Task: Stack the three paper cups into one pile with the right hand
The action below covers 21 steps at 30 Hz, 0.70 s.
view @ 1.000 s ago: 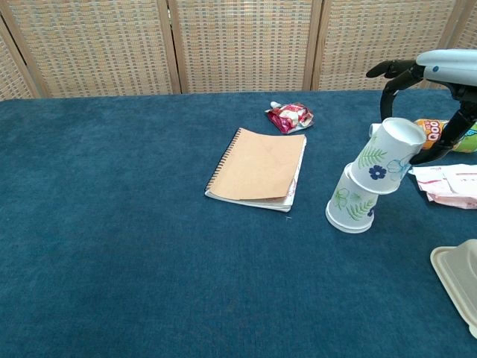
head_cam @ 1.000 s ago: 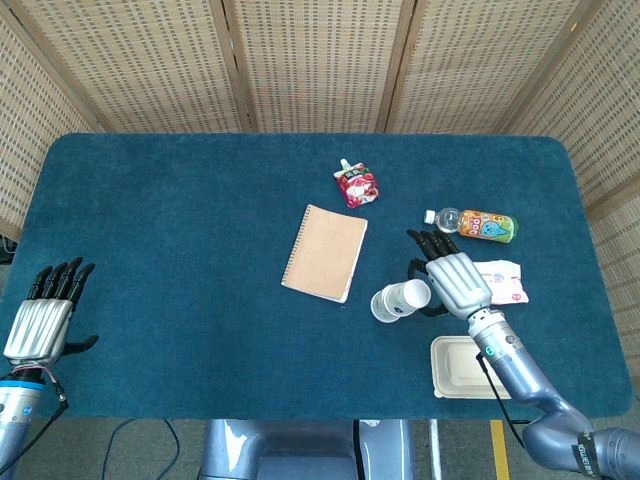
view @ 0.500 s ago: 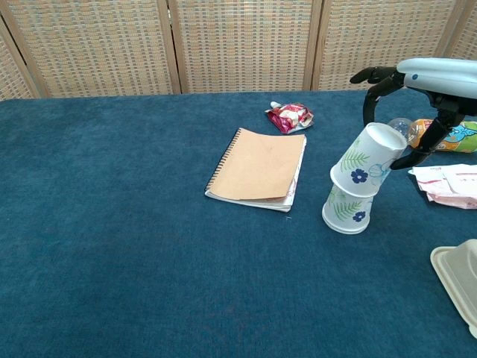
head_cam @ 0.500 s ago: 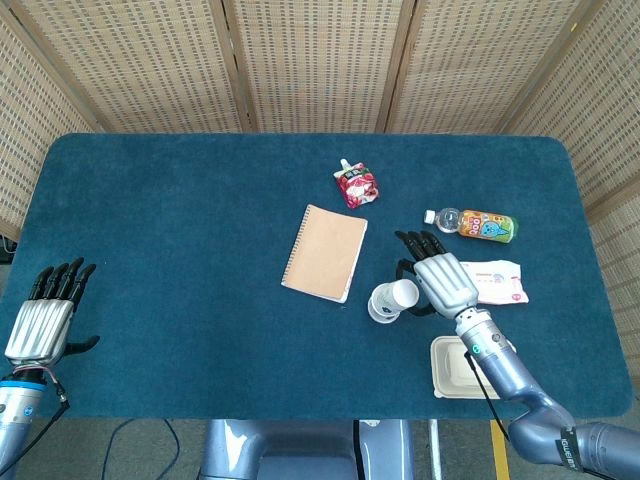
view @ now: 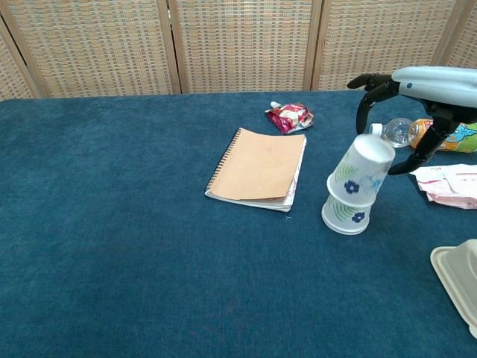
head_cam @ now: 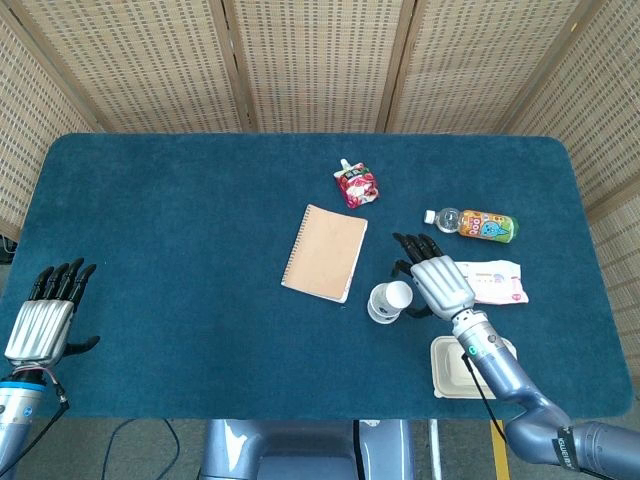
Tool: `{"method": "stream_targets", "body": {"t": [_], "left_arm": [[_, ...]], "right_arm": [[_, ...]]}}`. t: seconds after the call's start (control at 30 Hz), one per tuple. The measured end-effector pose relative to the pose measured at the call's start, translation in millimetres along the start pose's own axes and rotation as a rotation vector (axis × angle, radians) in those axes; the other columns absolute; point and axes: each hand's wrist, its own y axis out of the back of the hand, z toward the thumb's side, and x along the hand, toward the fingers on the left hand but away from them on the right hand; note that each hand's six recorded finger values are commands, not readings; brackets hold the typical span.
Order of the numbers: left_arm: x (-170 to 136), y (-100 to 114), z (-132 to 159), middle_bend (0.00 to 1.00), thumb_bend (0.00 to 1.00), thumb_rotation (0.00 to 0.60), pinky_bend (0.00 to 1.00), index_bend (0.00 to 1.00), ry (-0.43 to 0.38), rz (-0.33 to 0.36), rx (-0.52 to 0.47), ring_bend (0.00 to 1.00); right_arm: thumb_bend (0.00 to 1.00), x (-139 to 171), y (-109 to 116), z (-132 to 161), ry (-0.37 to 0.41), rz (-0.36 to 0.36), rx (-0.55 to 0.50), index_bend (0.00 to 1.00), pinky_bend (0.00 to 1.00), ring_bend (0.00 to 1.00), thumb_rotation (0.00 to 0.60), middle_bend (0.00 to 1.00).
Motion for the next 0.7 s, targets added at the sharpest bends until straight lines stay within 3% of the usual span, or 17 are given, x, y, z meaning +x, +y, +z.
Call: {"method": "stream_targets", "body": {"t": [0.3, 0.7], "left_arm": [[-0.3, 2.3, -2.2, 0.00, 0.02, 0.600, 0.02, 0.00, 0.006, 0.008, -0.010, 0.00], [2.0, 1.3, -3.3, 0.00, 0.02, 0.600, 0.02, 0.00, 0.012, 0.029, -0.027, 0.00]], "right_arm": [[0.16, 8.3, -8.2, -10.8, -0.020, 0.003, -0.026, 0.28, 0.00, 0.00, 0.600, 0.00], [0.16, 74.0, 7.8, -62.9, -0.081, -0.124, -0.114, 0.23, 0.00, 0.00, 0.600, 0.00]]}}
